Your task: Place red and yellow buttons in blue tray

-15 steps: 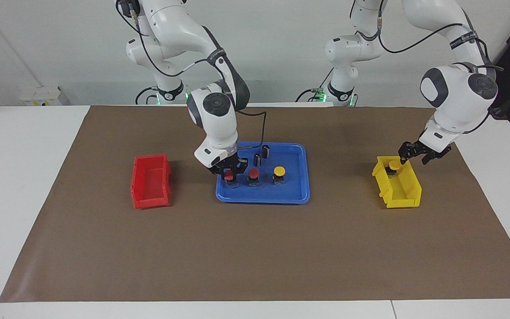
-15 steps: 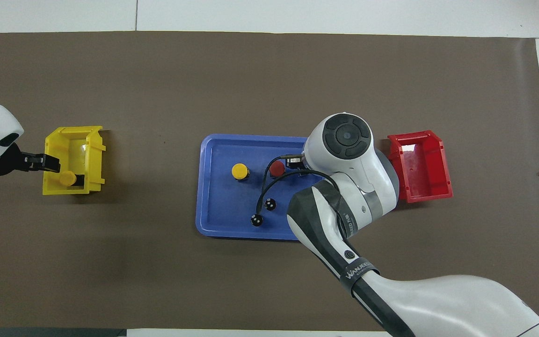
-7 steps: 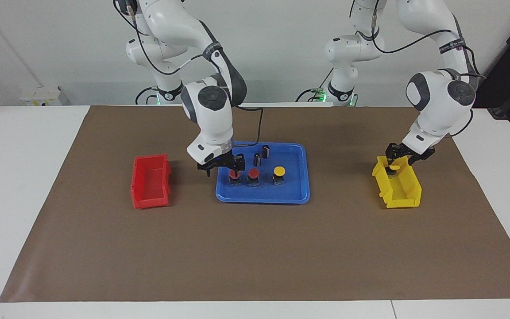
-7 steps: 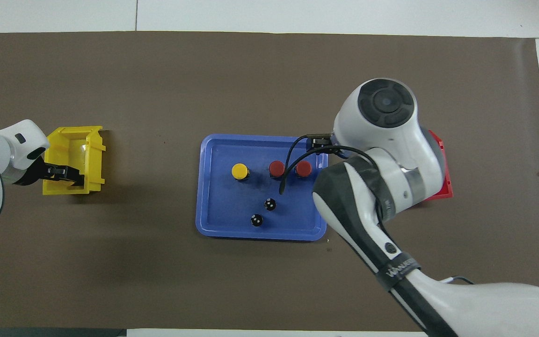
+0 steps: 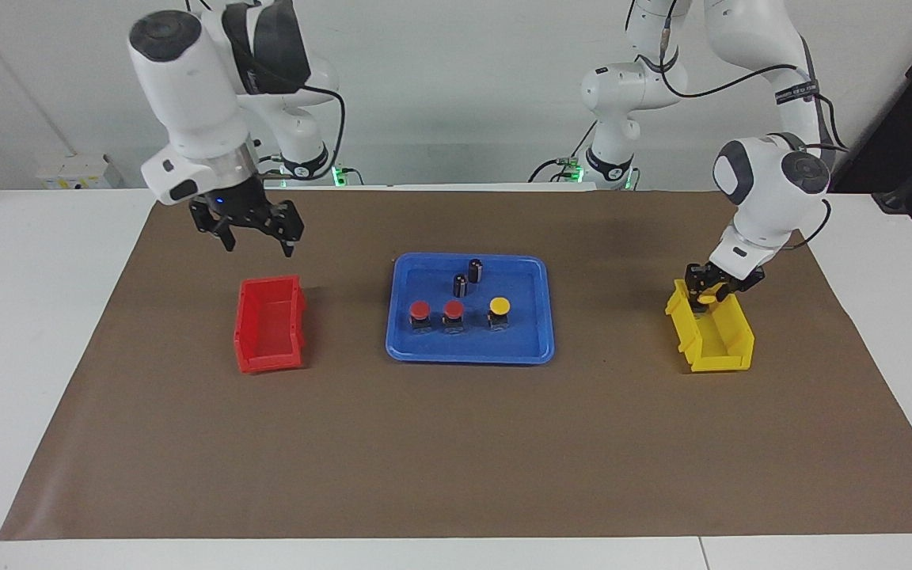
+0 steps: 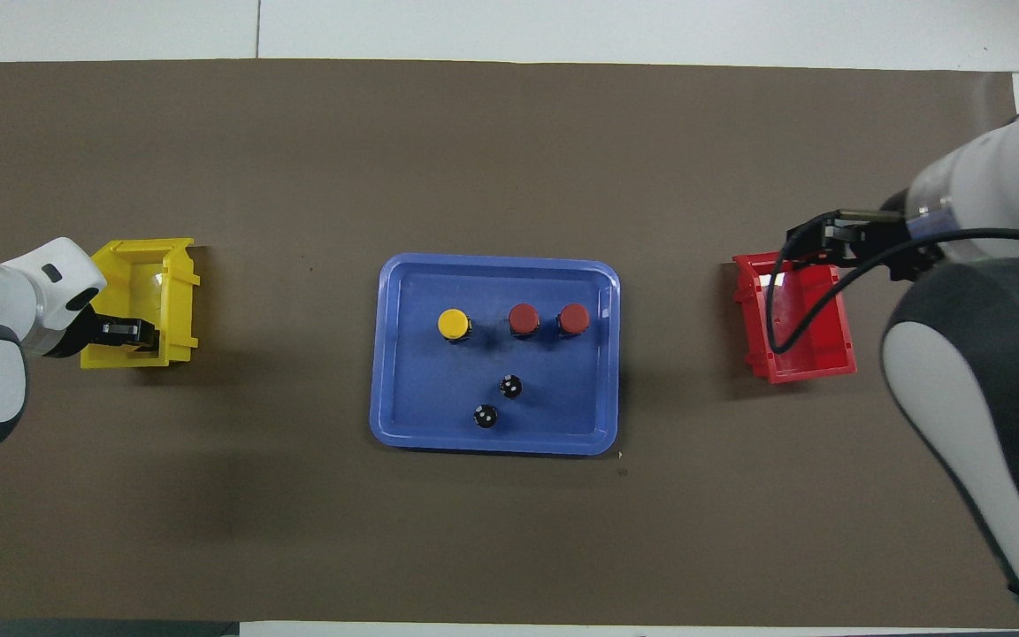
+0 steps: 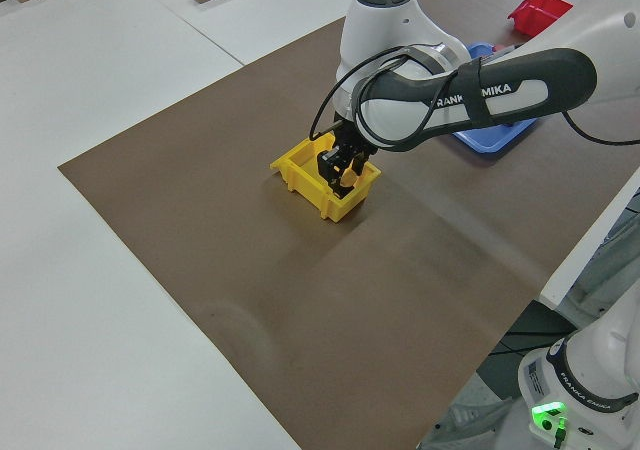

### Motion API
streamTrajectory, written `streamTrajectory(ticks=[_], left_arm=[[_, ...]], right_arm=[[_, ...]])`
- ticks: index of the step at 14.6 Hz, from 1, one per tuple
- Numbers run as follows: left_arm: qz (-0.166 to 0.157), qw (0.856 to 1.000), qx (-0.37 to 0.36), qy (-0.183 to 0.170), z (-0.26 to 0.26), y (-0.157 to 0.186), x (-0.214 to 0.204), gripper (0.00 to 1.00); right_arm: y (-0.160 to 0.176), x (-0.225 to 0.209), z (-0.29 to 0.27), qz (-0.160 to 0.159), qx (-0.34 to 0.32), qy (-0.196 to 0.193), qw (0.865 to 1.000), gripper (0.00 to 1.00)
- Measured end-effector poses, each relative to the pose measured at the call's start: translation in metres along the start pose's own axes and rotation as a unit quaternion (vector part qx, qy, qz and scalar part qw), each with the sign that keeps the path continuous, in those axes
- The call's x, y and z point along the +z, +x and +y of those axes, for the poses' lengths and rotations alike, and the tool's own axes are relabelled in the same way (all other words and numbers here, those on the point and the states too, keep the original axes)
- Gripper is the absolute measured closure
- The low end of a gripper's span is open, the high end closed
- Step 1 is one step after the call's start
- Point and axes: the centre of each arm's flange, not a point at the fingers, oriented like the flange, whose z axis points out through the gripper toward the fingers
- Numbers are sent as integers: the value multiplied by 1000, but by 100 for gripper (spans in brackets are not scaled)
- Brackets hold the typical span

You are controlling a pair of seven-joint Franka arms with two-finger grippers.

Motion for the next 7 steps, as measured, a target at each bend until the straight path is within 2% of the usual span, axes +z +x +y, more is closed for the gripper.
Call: streamTrajectory(ticks=[3,5,7], left_arm=[[6,1000,-12,1,1,16,-29,59],[2,1000,-20,2,9,36,-89,59],[-3,999,-34,19,42,45,-148,59]], right_arm=[[-3,-52,21,19,-6,18,1000,0],[-2,-49,26,6,-9,13,1000,0],[2,-37,37,-14,-6,0,1000,0]])
